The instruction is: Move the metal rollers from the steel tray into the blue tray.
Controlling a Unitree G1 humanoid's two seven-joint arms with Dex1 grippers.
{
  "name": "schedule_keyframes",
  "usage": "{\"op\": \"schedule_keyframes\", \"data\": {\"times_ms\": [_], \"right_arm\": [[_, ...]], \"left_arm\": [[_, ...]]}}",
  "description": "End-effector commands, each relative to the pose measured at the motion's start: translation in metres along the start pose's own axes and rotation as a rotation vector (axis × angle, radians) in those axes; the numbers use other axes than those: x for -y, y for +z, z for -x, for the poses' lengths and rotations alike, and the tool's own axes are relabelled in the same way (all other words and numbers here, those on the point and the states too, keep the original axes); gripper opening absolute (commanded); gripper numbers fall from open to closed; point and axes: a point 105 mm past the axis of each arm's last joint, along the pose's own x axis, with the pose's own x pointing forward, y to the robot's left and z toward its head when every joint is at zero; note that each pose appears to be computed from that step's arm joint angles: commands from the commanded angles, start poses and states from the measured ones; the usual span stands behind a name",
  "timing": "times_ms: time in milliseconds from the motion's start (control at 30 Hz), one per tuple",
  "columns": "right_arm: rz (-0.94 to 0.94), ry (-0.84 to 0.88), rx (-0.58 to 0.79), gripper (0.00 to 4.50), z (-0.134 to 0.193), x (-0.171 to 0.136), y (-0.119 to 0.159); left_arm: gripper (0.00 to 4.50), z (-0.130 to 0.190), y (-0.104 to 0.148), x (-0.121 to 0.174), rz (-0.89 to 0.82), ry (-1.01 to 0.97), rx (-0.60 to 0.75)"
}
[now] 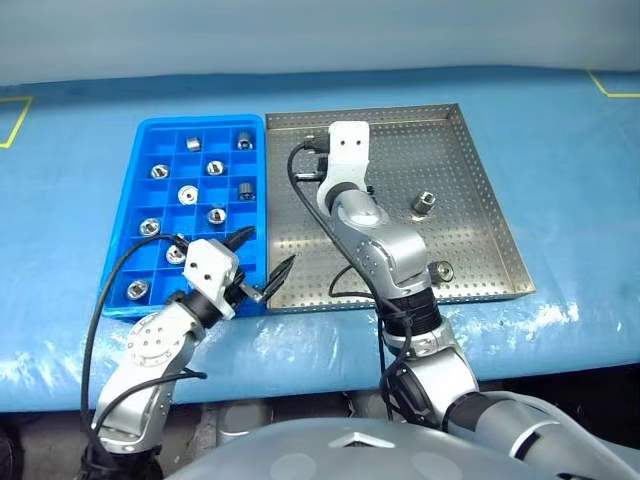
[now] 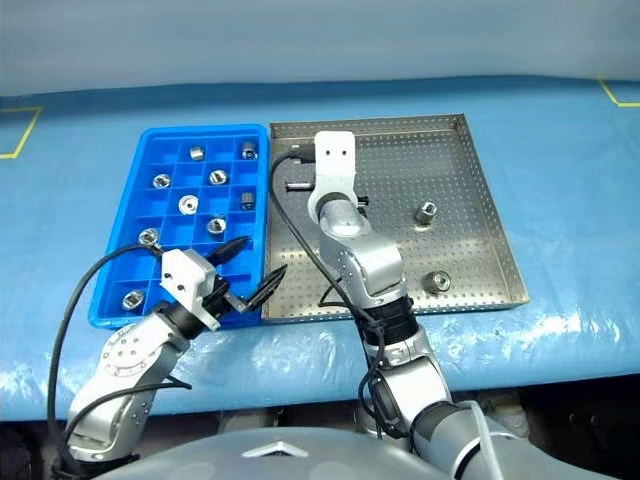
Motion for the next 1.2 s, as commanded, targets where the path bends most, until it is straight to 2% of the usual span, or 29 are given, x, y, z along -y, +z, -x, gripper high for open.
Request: {"op": "schedule_keyframes", "data": {"times_ms": [33, 67, 267, 467, 733, 833, 1167, 1200], "right_arm": [[-0.093, -0.113, 0.038, 0.4, -0.004, 0.018, 0.009], [-0.079, -0.182, 0.028, 0.6, -0.004, 0.03, 0.004], [-0.118, -0.471, 0.009, 2.62, 0.003, 0.083, -0.013], [-0.146, -0.625, 0.021, 4.47, 0.013, 0.106, -0.016], [-0.139, -0.754, -0.011, 4.47, 0.022, 0.123, -0.028], [-0.169, -0.824, -0.067, 4.47, 0.026, 0.13, -0.042], [-0.28, -0.806, -0.164, 4.47, 0.019, 0.126, -0.069], [-0.285, -0.801, -0.166, 4.29, 0.019, 0.125, -0.07]], "left_arm": [[4.5, 0.002, 0.019, 0.004, -0.03, -0.002, 0.075], [4.5, 0.002, 0.019, 0.005, -0.029, -0.005, 0.073], [4.5, -0.003, 0.019, 0.007, -0.031, -0.032, 0.07], [4.5, -0.008, 0.021, 0.008, -0.036, -0.059, 0.07], [4.5, -0.011, 0.022, 0.011, -0.035, -0.083, 0.073], [4.5, -0.011, 0.022, 0.012, -0.034, -0.09, 0.073], [4.5, -0.01, 0.021, 0.014, -0.032, -0.111, 0.068], [4.5, -0.01, 0.021, 0.015, -0.031, -0.112, 0.068]]}}
